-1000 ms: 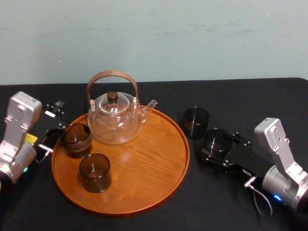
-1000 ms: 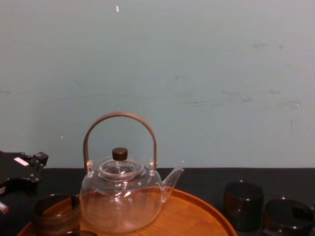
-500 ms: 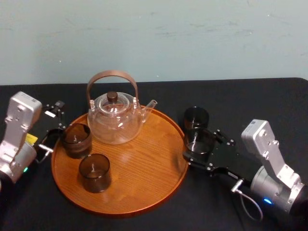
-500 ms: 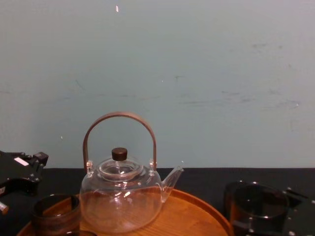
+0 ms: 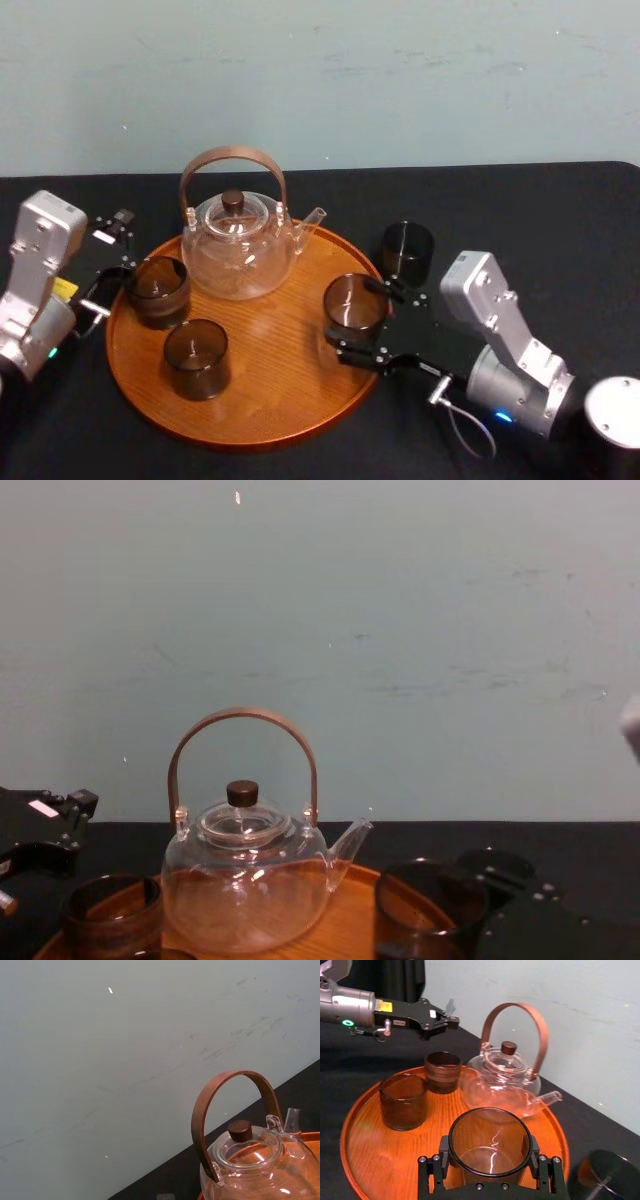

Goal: Pick up the glass from the table and place it on the tray.

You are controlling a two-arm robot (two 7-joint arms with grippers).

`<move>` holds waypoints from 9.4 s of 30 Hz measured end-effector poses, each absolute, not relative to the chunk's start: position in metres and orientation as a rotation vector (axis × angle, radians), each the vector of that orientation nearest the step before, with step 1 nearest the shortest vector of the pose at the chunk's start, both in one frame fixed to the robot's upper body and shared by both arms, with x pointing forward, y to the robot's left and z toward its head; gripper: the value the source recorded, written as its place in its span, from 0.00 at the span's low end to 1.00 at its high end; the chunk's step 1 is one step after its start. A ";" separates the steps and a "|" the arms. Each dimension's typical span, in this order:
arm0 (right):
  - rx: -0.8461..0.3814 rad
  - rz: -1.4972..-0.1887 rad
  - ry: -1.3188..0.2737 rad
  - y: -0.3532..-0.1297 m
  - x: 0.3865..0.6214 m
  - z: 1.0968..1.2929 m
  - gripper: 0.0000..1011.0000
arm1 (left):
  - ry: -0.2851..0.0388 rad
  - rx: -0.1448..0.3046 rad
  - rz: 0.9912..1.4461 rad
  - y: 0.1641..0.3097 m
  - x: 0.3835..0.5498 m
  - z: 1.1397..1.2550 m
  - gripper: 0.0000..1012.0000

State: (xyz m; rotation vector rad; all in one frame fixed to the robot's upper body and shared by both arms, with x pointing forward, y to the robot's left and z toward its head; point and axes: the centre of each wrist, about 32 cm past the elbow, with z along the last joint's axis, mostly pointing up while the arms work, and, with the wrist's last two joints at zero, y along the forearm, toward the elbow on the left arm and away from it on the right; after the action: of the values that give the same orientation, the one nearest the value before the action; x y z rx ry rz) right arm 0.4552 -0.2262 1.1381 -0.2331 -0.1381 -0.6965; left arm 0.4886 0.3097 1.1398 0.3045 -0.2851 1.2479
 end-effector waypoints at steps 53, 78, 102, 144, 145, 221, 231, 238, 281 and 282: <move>-0.276 -0.554 -0.099 -0.177 0.474 1.110 0.90 | -0.285 0.304 1.248 0.310 0.489 1.140 0.00; -0.238 -0.568 -0.140 -0.183 0.470 1.117 0.99 | -0.285 0.304 1.248 0.310 0.489 1.140 0.00; -0.095 -0.774 -0.219 -0.249 0.425 1.146 0.99 | -0.285 0.304 1.248 0.310 0.489 1.140 0.00; -0.250 -0.988 -0.092 -0.287 0.470 1.137 0.99 | -0.285 0.304 1.248 0.310 0.489 1.140 0.00; -0.253 -0.981 -0.090 -0.286 0.473 1.136 0.99 | -0.285 0.304 1.248 0.310 0.489 1.140 0.00; -0.264 -0.863 -0.023 -0.276 0.550 1.118 0.99 | -0.285 0.305 1.248 0.310 0.489 1.140 0.00; -0.262 -0.855 -0.076 -0.275 0.544 1.127 0.99 | -0.285 0.304 1.248 0.310 0.489 1.140 0.00; -0.250 -0.859 -0.107 -0.276 0.540 1.134 0.99 | -0.285 0.304 1.248 0.310 0.489 1.140 0.00; -0.242 -0.875 0.057 -0.289 0.536 1.123 0.99 | -0.285 0.304 1.248 0.310 0.489 1.140 0.00; -0.242 -0.876 0.057 -0.289 0.536 1.122 0.99 | -0.285 0.304 1.248 0.310 0.489 1.140 0.00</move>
State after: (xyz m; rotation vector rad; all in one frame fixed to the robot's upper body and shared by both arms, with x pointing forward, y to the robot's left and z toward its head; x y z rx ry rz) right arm 0.5355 -0.2893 1.1222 -0.2420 0.0573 -0.8761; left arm 0.4886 0.3097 1.1398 0.3045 -0.2851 1.2480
